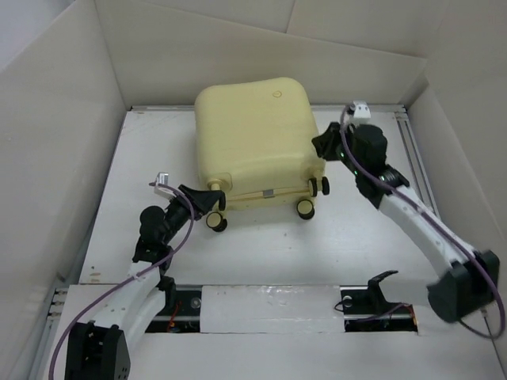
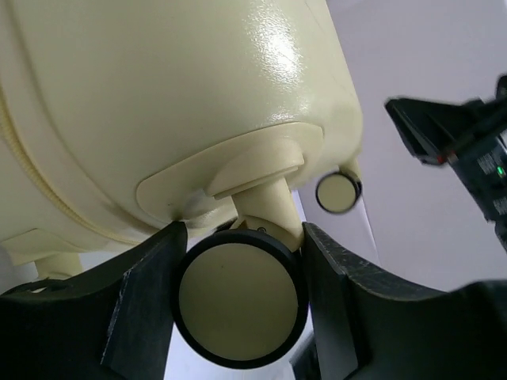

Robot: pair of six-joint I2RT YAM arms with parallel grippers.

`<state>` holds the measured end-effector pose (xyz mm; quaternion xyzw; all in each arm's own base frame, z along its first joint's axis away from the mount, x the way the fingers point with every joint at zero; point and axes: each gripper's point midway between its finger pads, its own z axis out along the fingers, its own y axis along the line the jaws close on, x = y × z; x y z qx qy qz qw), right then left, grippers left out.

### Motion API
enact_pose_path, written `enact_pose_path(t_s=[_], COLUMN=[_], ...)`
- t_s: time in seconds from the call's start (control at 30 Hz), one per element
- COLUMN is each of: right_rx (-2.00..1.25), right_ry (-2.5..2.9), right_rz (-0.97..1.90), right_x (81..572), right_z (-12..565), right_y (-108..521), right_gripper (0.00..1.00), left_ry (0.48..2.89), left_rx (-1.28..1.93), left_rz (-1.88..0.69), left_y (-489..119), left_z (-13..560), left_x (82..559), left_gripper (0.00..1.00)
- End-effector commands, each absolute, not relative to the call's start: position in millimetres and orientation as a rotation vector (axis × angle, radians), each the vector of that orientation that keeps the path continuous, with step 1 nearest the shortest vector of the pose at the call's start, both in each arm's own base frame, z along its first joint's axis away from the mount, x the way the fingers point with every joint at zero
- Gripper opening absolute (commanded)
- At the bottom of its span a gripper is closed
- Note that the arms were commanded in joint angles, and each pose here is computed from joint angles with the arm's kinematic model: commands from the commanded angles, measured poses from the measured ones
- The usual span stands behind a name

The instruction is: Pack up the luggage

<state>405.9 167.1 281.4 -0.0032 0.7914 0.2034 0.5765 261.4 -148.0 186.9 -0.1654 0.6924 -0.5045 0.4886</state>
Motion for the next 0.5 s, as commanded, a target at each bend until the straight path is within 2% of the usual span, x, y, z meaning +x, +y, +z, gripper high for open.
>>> enact_pose_path(t_s=[0.0,0.03,0.07,0.1,0.13,0.17,0.2,0.33,0.47], right_rx=[-0.052,-0.052,-0.044,-0.022,-0.004,-0.010,-0.008,-0.065,-0.103], right_ry=[1.673,1.661,1.725,1.593,1.572,1.610,1.516,1.553,1.601], right_rz=[0.626,0.652,0.668,0.722,0.790,0.822,0.870,0.892,0.830], right_x=[337.3,319.9,301.8,280.5,266.8,255.1,243.6,236.4,246.8], right_z=[322.1,316.6,270.3,293.5,285.3,247.5,260.3,231.3,205.6], right_y=[171.0,170.0,168.5,159.4,162.1,164.7,163.2,171.3,176.5], right_gripper=[0.35,0.37,0.38,0.38,0.36,0.32,0.23,0.02,0.00], left_ry=[1.560,1.548,1.550,1.539,1.522,1.504,1.496,1.469,1.461], left_rx=[-0.171,-0.164,-0.172,-0.172,-0.162,-0.157,-0.151,-0.124,-0.118], left_rz=[-1.394,-1.395,-1.403,-1.411,-1.412,-1.420,-1.420,-1.426,-1.427], left_y=[-171.8,-171.9,-172.0,-172.2,-172.0,-171.8,-172.0,-172.8,-172.4], left_z=[243.4,248.9,249.3,255.1,261.5,268.6,277.7,304.7,321.0], left_x=[238.0,238.4,238.1,238.3,237.2,235.5,236.2,234.2,232.2], left_gripper=[0.00,0.00,0.00,0.00,0.00,0.00,0.00,0.00,0.00])
